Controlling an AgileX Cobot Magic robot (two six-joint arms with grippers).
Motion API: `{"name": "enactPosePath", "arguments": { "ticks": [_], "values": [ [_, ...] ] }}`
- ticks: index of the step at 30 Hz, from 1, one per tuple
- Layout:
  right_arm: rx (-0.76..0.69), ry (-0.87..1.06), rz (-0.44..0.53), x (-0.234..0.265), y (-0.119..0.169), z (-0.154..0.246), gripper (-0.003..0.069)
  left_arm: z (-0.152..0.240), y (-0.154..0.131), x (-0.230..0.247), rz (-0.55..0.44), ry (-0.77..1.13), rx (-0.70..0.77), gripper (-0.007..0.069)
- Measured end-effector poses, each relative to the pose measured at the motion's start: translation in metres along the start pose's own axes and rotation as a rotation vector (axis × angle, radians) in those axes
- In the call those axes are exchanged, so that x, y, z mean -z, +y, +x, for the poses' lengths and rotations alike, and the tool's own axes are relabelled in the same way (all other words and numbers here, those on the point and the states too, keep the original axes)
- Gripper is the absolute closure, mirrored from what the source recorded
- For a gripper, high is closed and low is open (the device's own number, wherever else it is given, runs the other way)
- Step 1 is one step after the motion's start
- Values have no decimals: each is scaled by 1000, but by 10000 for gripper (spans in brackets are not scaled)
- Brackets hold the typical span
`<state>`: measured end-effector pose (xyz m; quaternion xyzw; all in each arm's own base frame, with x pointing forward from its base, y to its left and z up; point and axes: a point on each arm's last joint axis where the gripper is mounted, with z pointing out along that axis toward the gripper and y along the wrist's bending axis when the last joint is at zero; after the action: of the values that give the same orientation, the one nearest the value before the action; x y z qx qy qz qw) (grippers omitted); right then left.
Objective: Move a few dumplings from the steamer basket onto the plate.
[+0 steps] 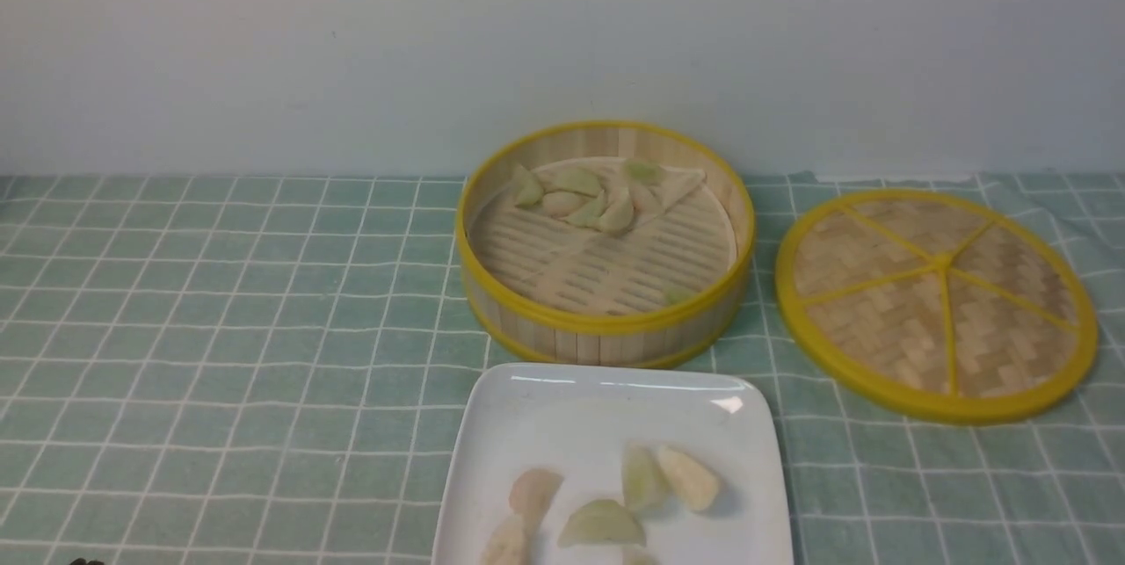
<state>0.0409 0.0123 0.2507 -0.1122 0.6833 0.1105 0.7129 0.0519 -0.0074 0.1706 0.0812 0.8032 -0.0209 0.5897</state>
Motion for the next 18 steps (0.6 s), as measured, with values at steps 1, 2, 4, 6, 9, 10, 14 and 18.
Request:
{"name": "enactPosePath", "arguments": {
  "ticks": [1,2,4,6,9,10,14,18],
  "values": [
    [1,7,22,0,-1,2,673,0,0,0,0,0,0,631],
    [2,62,92,-4,-4,20,673,0,0,0,0,0,0,631],
    [-1,127,174,-7,-8,42,673,0,0,0,0,0,0,631],
    [-11,197,255,-7,-13,62,673,0,0,0,0,0,0,631],
    [-25,233,333,-6,-17,69,673,0,0,0,0,1,0,631],
    [-25,234,348,-5,-18,69,673,0,0,0,0,1,0,631],
    [-24,235,362,-5,-19,69,673,0,0,0,0,1,0,631],
    [-24,235,362,-5,-19,69,673,0,0,0,0,1,0,631]
  ]
}}
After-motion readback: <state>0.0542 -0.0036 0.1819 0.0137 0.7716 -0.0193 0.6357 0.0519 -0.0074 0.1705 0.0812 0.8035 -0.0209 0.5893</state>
